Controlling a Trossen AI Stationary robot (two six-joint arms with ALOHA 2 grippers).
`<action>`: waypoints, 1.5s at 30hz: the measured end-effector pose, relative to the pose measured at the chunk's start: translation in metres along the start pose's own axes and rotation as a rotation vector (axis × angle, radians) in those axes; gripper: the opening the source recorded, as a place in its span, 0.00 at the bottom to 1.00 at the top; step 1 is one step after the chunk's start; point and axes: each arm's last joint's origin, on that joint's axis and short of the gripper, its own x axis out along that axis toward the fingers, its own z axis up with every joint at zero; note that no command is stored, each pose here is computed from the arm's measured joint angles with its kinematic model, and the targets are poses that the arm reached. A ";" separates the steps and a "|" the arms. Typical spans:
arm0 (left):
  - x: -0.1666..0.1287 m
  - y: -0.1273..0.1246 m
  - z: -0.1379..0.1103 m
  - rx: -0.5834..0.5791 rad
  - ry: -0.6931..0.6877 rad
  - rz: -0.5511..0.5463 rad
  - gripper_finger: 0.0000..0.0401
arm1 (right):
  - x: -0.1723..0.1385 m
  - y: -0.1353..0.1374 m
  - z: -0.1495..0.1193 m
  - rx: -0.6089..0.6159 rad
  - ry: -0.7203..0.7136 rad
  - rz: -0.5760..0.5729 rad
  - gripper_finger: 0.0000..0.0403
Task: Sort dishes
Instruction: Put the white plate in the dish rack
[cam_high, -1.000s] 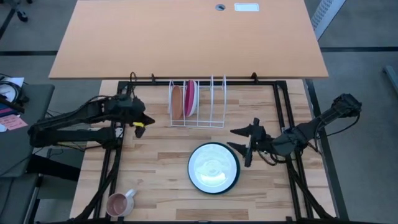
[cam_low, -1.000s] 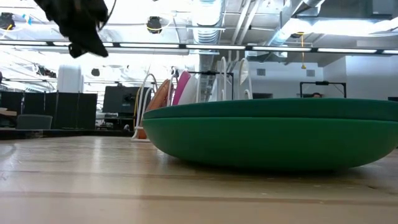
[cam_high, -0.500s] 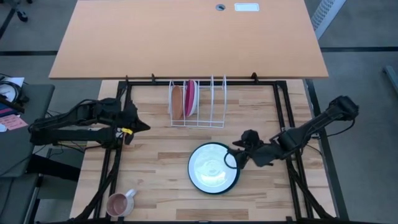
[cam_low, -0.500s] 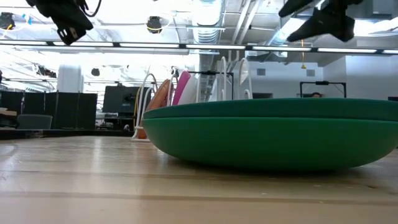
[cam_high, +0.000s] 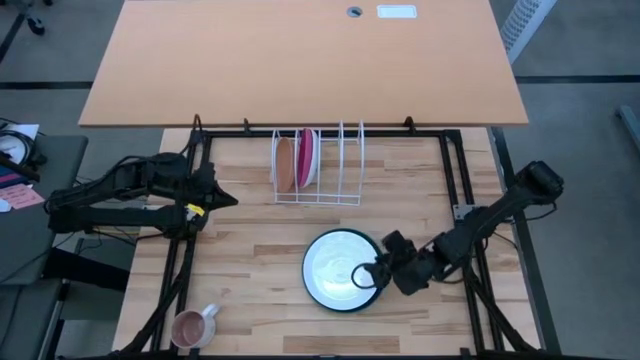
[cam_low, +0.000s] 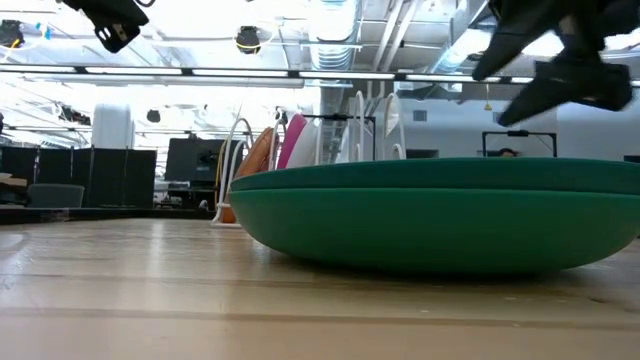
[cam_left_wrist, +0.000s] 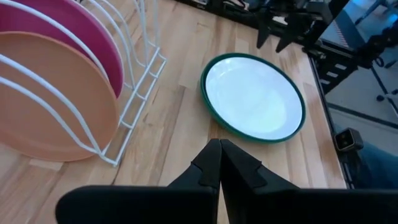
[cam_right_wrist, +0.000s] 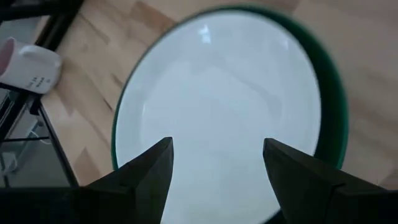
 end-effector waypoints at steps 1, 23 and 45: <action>0.000 0.000 0.000 0.000 0.001 0.000 0.00 | 0.001 0.000 -0.004 0.008 0.013 -0.002 0.63; 0.024 0.003 0.004 0.007 0.099 0.029 0.00 | 0.020 -0.012 -0.014 0.085 0.227 -0.169 0.63; 0.032 0.005 0.004 0.010 0.128 0.053 0.00 | 0.019 0.000 -0.010 0.038 0.219 -0.122 0.63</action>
